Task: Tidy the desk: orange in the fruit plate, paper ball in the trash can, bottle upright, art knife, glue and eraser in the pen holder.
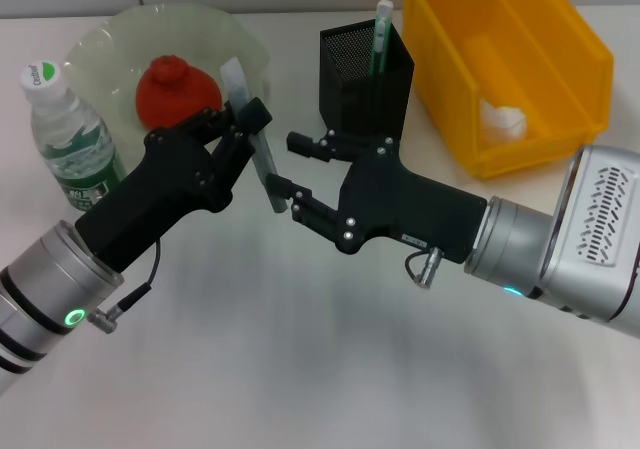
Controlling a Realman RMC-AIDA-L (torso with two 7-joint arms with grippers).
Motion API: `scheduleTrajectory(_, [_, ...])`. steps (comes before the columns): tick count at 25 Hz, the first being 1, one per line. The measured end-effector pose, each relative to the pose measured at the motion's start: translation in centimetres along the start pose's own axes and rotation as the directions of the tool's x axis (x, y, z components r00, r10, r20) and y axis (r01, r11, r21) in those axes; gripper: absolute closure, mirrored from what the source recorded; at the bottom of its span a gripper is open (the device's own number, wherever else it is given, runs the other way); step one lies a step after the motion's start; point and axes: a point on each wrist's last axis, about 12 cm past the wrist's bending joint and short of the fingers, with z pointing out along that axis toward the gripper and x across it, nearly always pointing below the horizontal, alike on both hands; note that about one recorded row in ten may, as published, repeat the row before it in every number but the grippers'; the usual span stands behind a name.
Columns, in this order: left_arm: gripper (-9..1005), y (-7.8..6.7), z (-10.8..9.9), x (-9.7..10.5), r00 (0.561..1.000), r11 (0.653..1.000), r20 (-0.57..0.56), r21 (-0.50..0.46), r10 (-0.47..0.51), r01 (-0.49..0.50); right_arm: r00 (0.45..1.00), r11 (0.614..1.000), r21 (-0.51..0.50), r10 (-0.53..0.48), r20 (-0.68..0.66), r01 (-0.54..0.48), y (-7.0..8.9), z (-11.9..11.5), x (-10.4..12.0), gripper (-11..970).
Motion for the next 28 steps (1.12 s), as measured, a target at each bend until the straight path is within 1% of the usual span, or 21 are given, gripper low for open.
scheduleTrajectory(4, [844, 0.1, 0.2, -0.1, 1.000, 1.000, 0.000, 0.005, 0.022, -0.022, 0.999, 0.998, 0.051, 0.031, -0.006, -0.031, -0.1, -0.8, 0.4, 635])
scheduleTrajectory(8, [844, 0.3, 1.0, -0.4, 0.998, 0.998, 0.003, 0.021, 0.062, -0.062, 0.998, 0.995, 0.076, 0.061, -0.036, -0.058, 0.0, -1.8, 1.2, 554])
scheduleTrajectory(13, [844, 0.9, 3.4, -0.7, 0.996, 0.996, 0.001, 0.010, 0.085, -0.085, 0.993, 0.992, 0.095, 0.092, -0.076, -0.085, 0.1, -2.4, 1.9, 349])
scheduleTrajectory(16, [843, 1.3, 5.3, -0.9, 0.994, 0.994, -0.004, -0.005, 0.108, -0.108, 0.988, 0.988, 0.110, 0.119, -0.095, -0.109, 0.1, -2.6, 2.2, 275])
scheduleTrajectory(17, [843, 1.3, 5.8, -1.0, 0.992, 0.992, -0.004, -0.004, 0.122, -0.122, 0.987, 0.987, 0.115, 0.128, -0.102, -0.116, 0.1, -2.7, 2.3, 275])
scheduleTrajectory(18, [843, 1.2, 7.0, -1.1, 0.989, 0.989, -0.002, 0.004, 0.148, -0.148, 0.983, 0.984, 0.125, 0.141, -0.115, -0.127, 0.0, -2.8, 2.5, 275])
scheduleTrajectory(19, [843, 1.2, 7.0, -1.1, 0.989, 0.989, -0.002, 0.004, 0.148, -0.148, 0.982, 0.983, 0.131, 0.147, -0.122, -0.131, 0.0, -2.8, 2.6, 275])
scheduleTrajectory(22, [843, 1.0, 8.9, -1.3, 0.982, 0.981, 0.000, 0.014, 0.191, -0.191, 0.979, 0.980, 0.143, 0.155, -0.132, -0.136, -0.1, -2.8, 2.8, 276])
scheduleTrajectory(23, [843, 1.1, 10.2, -1.5, 0.977, 0.977, 0.003, 0.004, 0.215, -0.215, 0.978, 0.980, 0.146, 0.158, -0.135, -0.138, -0.1, -2.9, 2.8, 276])
scheduleTrajectory(24, [843, 1.1, 10.2, -1.5, 0.977, 0.977, 0.003, 0.004, 0.215, -0.215, 0.978, 0.979, 0.149, 0.160, -0.137, -0.139, -0.2, -2.9, 2.9, 276])
scheduleTrajectory(26, [843, 1.1, 11.2, -1.8, 0.973, 0.973, 0.003, -0.007, 0.231, -0.231, 0.976, 0.978, 0.153, 0.162, -0.144, -0.140, -0.2, -2.8, 2.9, 276])
scheduleTrajectory(27, [843, 1.2, 12.3, -1.9, 0.969, 0.969, -0.006, -0.014, 0.248, -0.248, 0.976, 0.978, 0.155, 0.162, -0.148, -0.139, -0.3, -2.8, 3.0, 276])
scheduleTrajectory(28, [843, 1.2, 12.6, -2.0, 0.968, 0.968, -0.007, -0.016, 0.251, -0.251, 0.975, 0.978, 0.156, 0.161, -0.153, -0.138, -0.3, -2.7, 3.0, 276])
